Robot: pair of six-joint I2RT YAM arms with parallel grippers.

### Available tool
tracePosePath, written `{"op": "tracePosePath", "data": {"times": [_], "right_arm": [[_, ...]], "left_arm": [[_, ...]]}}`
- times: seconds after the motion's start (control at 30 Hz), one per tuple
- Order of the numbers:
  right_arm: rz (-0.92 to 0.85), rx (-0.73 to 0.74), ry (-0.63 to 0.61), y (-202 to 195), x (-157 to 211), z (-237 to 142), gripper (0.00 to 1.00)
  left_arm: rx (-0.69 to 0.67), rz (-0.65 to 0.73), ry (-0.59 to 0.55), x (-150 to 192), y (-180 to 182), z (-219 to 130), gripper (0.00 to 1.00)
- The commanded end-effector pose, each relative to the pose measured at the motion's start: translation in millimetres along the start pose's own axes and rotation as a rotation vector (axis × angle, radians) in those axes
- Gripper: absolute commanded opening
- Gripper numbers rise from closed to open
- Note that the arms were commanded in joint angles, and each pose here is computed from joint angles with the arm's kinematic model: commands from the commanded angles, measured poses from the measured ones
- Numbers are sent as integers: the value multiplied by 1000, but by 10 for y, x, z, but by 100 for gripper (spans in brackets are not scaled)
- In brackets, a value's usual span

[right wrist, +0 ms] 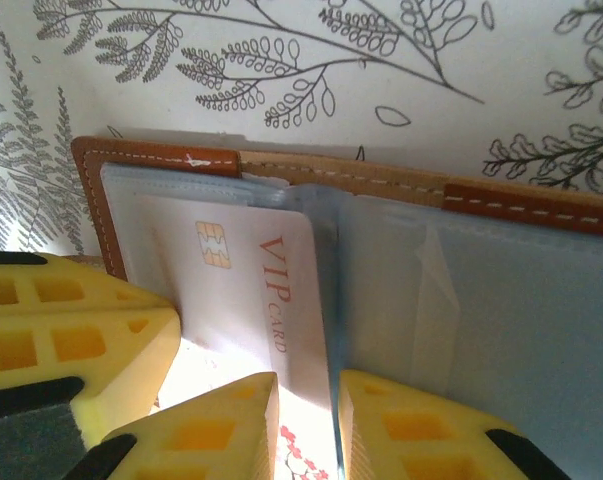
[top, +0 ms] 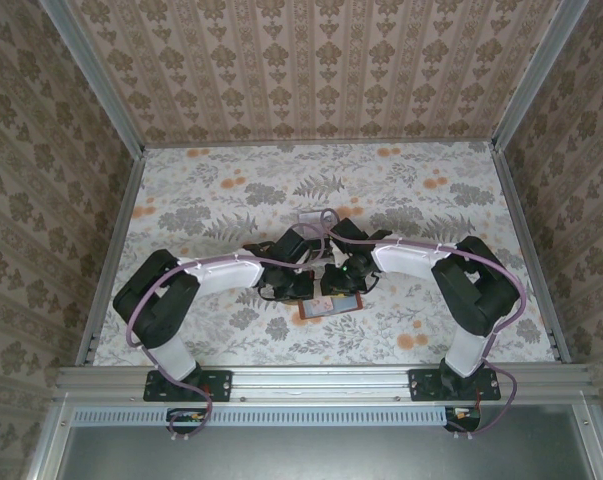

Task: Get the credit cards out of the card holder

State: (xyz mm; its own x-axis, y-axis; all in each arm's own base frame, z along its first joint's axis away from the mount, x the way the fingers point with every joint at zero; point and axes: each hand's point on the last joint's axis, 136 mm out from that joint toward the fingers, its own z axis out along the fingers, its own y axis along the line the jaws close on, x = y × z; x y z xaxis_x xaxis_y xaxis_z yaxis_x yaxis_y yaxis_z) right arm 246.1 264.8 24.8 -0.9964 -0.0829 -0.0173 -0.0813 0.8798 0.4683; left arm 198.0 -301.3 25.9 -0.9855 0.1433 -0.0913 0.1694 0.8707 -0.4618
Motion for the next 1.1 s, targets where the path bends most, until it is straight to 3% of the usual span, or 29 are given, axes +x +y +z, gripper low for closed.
{"op": "tracePosePath", "data": {"times": [0.0, 0.3, 0.67, 1.07], "right_arm": [[16, -29, 30, 1, 49, 49, 25], [41, -142, 10, 138, 19, -38, 22], [49, -189, -7, 167, -7, -144, 10], [53, -88, -40, -117, -54, -257, 4]], "left_arm": [[-53, 11, 42, 113, 138, 76, 4], [-51, 10, 51, 112, 130, 91, 4], [-55, 12, 54, 120, 133, 85, 4], [-71, 18, 50, 116, 157, 43, 4]]}}
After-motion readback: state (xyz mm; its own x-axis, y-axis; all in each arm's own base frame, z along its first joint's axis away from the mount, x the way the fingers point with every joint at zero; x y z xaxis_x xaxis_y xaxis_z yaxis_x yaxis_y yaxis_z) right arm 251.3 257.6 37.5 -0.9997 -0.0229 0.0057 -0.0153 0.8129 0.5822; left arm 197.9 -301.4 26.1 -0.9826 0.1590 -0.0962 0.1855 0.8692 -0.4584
